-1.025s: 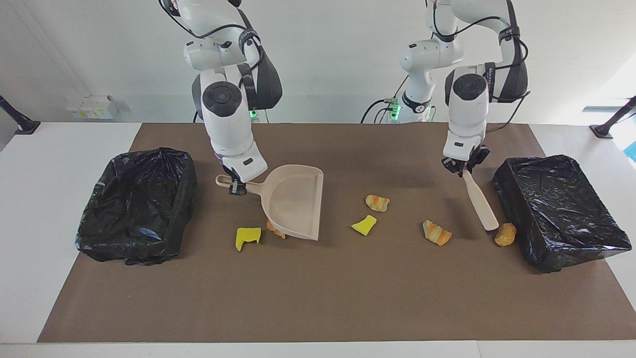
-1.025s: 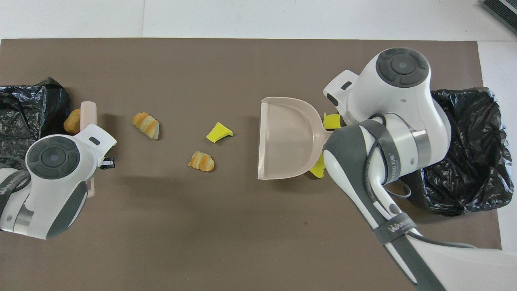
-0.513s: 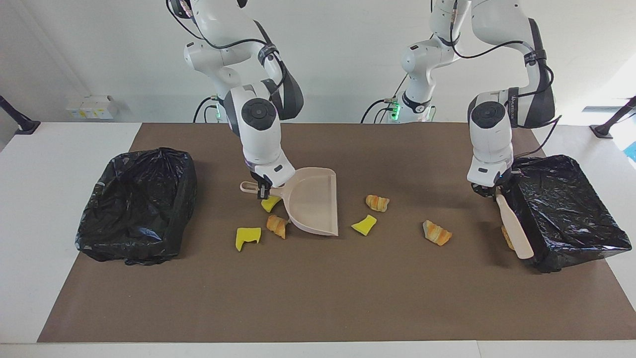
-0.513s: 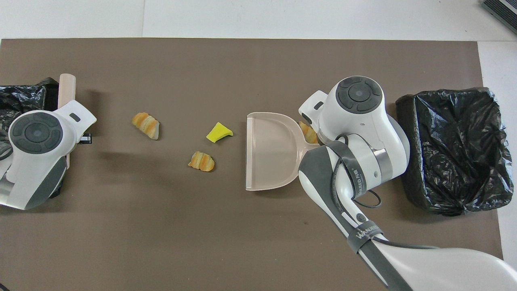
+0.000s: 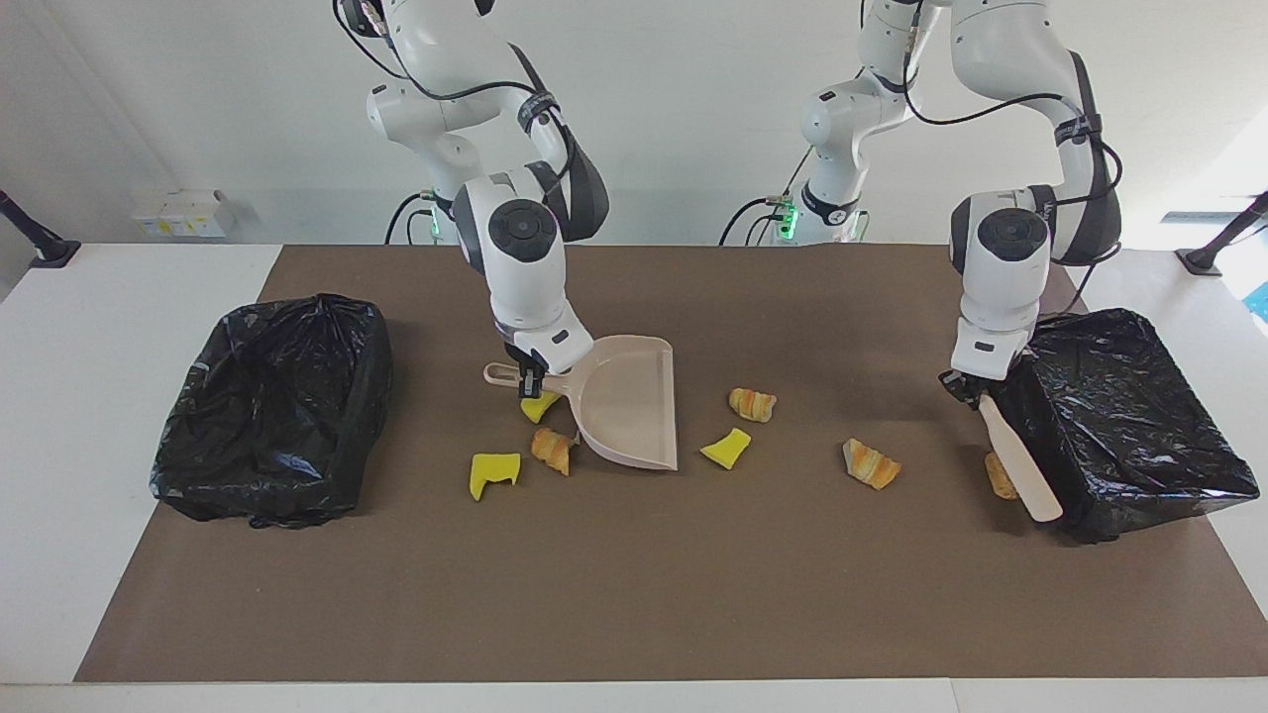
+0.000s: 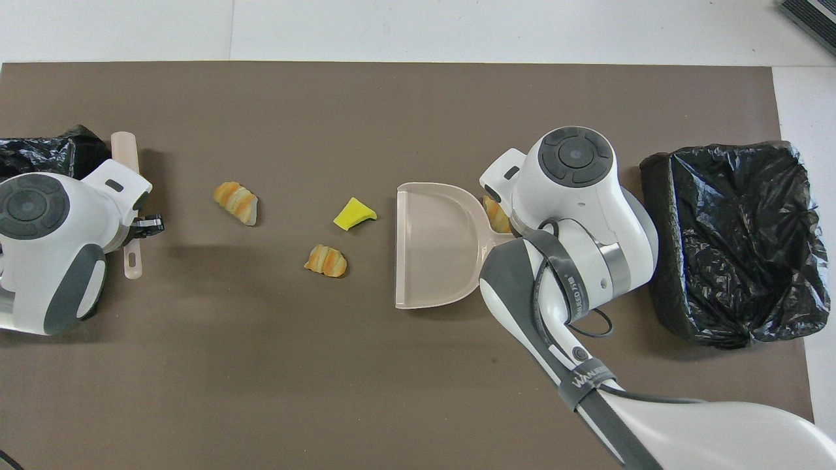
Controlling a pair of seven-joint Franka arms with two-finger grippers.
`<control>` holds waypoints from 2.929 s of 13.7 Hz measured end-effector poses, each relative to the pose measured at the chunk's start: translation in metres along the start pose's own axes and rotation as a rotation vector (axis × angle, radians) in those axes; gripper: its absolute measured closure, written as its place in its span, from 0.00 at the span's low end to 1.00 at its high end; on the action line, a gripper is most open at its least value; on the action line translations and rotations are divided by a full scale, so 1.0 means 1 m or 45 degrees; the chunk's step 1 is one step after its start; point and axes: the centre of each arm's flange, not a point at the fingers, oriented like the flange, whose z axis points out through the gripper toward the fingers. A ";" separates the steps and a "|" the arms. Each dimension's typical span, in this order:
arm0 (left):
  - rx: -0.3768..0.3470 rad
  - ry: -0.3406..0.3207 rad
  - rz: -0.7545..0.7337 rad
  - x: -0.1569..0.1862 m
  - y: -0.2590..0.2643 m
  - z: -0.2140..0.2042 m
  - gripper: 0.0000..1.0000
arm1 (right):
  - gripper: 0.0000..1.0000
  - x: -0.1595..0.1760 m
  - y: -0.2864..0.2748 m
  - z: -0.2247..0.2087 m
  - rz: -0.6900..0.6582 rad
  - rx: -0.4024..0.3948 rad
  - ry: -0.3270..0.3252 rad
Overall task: Sweep and dump trash in bin
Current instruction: 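Slide the dustpan toward the debris while the left gripper grasps the brush, then sweep the bread and sponge pieces into the dustpan with the left gripper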
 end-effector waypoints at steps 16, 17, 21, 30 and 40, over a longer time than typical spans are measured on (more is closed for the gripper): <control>-0.134 -0.106 0.061 0.029 -0.060 -0.009 0.74 | 0.68 0.013 -0.010 0.000 0.091 0.031 -0.029; -0.143 -0.114 0.070 0.021 -0.056 0.007 0.74 | 0.68 0.015 -0.011 0.006 0.099 0.028 -0.028; -0.195 -0.135 0.090 0.005 -0.030 0.017 0.74 | 0.68 0.023 -0.016 0.021 0.112 0.026 -0.029; -0.357 -0.155 0.333 -0.052 0.127 -0.025 0.74 | 0.68 0.064 -0.038 0.021 0.230 0.007 -0.034; -0.530 -0.109 0.490 -0.173 0.287 -0.070 0.74 | 0.68 0.069 -0.040 0.022 0.252 0.013 -0.024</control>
